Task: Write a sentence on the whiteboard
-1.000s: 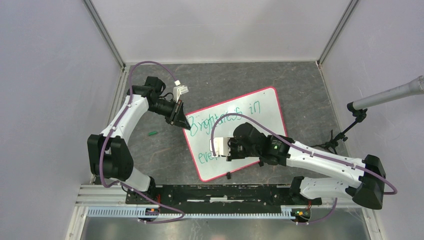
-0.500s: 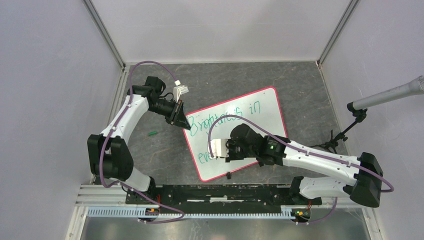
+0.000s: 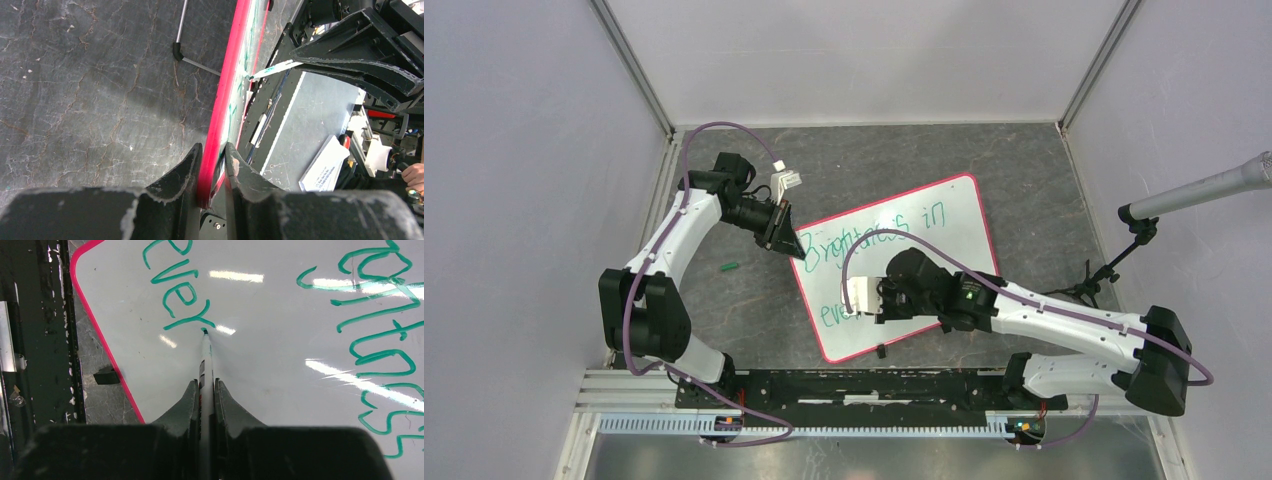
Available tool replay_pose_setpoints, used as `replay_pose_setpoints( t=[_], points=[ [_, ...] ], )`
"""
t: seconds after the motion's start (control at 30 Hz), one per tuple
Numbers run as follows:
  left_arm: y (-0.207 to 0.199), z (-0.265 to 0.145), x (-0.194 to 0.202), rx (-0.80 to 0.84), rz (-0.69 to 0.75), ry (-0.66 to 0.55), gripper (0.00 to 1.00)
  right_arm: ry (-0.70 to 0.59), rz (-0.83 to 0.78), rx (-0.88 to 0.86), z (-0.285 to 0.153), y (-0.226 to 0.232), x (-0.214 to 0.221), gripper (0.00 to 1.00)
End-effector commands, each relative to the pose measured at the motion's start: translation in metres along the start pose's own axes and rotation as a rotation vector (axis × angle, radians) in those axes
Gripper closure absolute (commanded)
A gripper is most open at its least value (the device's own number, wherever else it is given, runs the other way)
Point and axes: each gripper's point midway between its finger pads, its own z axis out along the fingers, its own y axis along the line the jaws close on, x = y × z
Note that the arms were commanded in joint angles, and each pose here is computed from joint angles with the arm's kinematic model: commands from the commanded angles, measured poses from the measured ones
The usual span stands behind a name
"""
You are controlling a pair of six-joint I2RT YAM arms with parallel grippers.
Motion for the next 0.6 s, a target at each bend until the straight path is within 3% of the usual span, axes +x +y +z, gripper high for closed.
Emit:
replay_pose_setpoints(
  t=[0.0,0.33,0.57],
  points=[
    [0.012,0.009,0.004,-0.053,0.032,0.050,0.98,0.042,0.010,0.053,-0.003,-0.007,0.015,1.00],
    [0.012,0.010,0.004,-0.053,0.032,0.052,0.98,0.043,-0.005,0.000,-0.002,0.006,0.023,1.00],
    [0.012,0.010,0.004,-0.053,0.031,0.051,0.98,0.029,0.012,0.092,-0.009,-0.019,0.010,1.00]
  ],
)
